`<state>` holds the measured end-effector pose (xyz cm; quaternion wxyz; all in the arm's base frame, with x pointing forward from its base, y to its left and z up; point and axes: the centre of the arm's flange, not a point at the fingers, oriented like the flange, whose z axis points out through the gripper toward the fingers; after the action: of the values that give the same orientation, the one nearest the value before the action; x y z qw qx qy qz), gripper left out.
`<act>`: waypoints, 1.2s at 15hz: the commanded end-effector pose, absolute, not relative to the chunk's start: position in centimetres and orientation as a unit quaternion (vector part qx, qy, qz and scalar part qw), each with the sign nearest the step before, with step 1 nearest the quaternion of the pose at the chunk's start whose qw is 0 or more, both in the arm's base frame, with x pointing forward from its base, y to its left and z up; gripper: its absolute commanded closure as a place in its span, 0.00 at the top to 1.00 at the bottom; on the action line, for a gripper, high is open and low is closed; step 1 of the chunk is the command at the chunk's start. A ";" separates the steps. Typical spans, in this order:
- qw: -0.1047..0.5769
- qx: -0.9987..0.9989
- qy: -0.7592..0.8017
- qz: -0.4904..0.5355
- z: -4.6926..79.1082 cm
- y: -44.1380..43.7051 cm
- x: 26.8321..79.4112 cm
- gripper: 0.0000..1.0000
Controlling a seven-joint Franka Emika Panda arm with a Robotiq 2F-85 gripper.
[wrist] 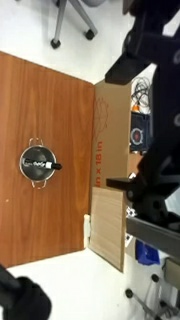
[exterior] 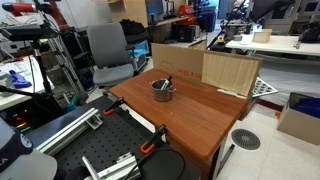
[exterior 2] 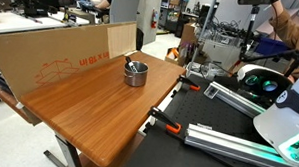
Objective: Take the marker out of the pot and put it on the table
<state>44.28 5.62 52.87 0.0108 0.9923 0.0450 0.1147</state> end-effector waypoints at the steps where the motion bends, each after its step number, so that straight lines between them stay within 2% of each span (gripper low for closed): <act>1: 0.011 0.992 0.045 0.115 52.9 5.6 44.3 1.00; 10: 0.002 0.993 0.057 0.100 51.6 5.7 44.6 1.00; 18: 0.004 0.997 0.070 0.024 44.7 4.6 47.0 1.00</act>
<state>45.46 5.28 46.00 0.0119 0.9974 0.0580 0.0415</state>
